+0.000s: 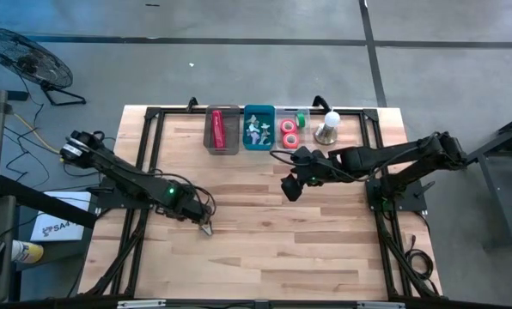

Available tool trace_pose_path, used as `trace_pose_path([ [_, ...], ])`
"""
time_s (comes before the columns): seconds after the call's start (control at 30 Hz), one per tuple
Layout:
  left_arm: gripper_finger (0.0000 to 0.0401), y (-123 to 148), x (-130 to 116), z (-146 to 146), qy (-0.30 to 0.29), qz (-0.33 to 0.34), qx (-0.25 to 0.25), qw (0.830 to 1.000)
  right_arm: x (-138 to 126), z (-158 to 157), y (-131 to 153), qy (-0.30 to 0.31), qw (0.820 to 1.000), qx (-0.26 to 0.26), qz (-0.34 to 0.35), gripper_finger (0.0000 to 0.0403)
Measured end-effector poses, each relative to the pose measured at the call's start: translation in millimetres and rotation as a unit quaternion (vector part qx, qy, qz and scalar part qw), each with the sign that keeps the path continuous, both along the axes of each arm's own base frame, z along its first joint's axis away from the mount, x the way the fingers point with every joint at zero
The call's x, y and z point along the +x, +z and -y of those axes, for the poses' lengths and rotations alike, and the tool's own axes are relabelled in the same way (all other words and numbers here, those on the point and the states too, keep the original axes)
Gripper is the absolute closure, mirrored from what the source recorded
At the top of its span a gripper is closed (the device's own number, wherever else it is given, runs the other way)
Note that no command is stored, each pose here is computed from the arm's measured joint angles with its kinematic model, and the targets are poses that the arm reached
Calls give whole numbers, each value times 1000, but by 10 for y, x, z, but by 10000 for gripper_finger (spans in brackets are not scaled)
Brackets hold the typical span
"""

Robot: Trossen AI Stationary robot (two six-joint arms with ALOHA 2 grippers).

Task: Pick and place Stapler, Stapler remover, tape
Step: Put the black staple remover into the blue bin

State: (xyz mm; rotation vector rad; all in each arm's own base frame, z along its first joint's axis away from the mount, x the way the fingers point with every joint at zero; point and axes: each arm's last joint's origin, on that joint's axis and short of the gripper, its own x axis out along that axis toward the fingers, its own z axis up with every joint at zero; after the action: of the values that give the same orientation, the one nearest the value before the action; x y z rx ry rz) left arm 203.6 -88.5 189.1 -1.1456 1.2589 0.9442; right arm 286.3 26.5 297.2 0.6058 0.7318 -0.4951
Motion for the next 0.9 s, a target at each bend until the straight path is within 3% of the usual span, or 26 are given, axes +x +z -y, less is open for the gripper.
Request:
trace_pose_path([
  [0.27,162,1,-81,155,52,-3,0,999,-3,3,-2,-7,1000,2,0,166],
  [0.57,162,-10,-27,295,119,64,11,991,1,8,1,-9,1000,-9,1,166],
  [0.9,162,-209,134,396,133,63,-9,989,7,3,5,8,1000,-14,1,166],
])
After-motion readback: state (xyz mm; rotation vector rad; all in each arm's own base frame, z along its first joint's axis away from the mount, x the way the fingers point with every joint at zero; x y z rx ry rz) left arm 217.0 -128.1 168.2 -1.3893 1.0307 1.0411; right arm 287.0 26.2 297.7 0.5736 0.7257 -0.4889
